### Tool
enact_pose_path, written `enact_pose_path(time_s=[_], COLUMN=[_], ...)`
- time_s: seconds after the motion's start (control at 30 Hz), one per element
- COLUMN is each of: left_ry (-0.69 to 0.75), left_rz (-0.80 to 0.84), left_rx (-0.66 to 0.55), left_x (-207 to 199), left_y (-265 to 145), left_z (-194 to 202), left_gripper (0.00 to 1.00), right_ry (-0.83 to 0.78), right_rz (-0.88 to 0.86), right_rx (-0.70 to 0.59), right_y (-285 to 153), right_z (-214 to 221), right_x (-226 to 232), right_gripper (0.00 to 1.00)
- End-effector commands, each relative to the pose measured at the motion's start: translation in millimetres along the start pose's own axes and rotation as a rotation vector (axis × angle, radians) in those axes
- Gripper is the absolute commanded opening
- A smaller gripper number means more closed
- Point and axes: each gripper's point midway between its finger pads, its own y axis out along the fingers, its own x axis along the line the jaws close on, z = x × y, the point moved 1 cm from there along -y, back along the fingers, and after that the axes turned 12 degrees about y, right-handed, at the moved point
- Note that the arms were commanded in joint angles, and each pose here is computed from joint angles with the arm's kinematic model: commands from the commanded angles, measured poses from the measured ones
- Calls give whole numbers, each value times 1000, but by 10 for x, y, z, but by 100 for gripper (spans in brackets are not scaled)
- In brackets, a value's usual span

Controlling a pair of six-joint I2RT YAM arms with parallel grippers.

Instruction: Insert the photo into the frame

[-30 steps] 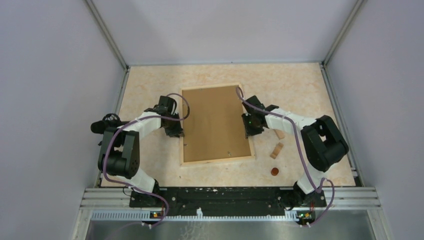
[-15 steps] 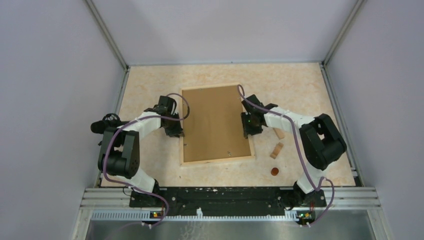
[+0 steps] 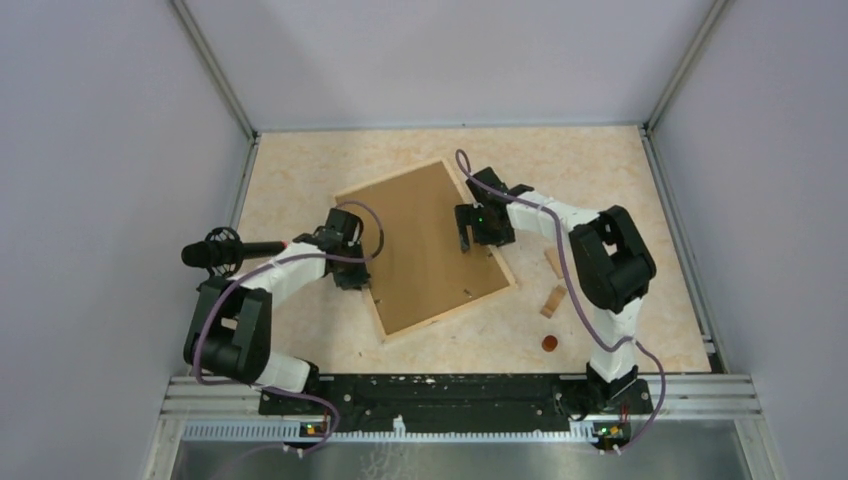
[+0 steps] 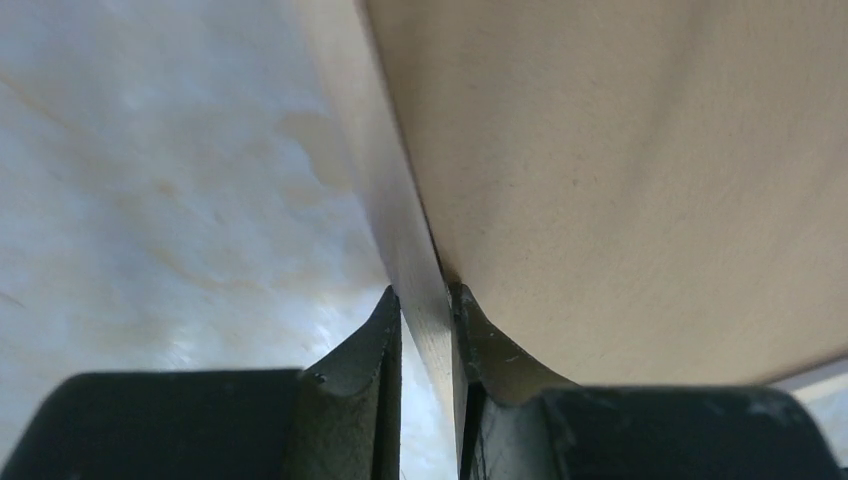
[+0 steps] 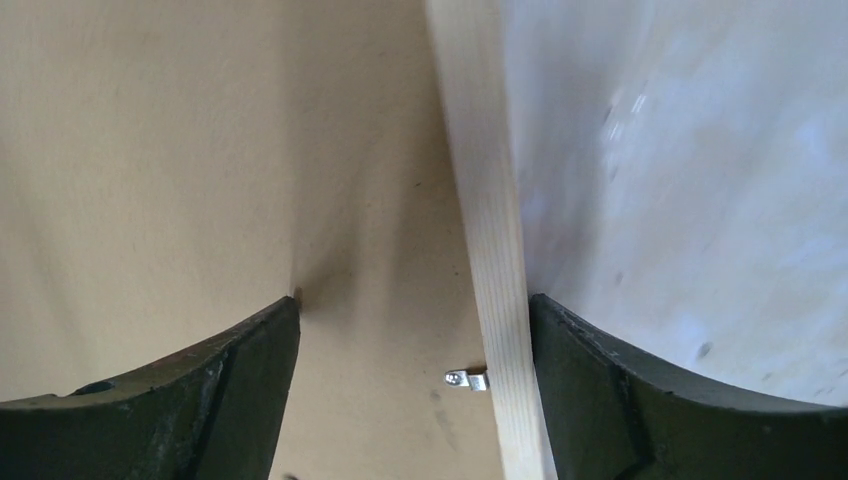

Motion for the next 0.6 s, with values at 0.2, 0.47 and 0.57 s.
enact_pose_path(time_s=[0.2,0.47,0.57], left_ry=[59,237,302], left_rz=[179,261,260], left_rx=[186,195,99], left_x=[-981,-1482,-1501], left_y=[-207,-301,-436], left_z=[992,1049,839], left_gripper=[0,8,23], right_ry=[-46,29,120], right_rz=[-215,-22,91], right_rx=[-180,-204,-275], right_y=[316,-341,-686], right_z=[-1069,-1384,-1230], right_x=[883,762,403], right_gripper=[89,94,94])
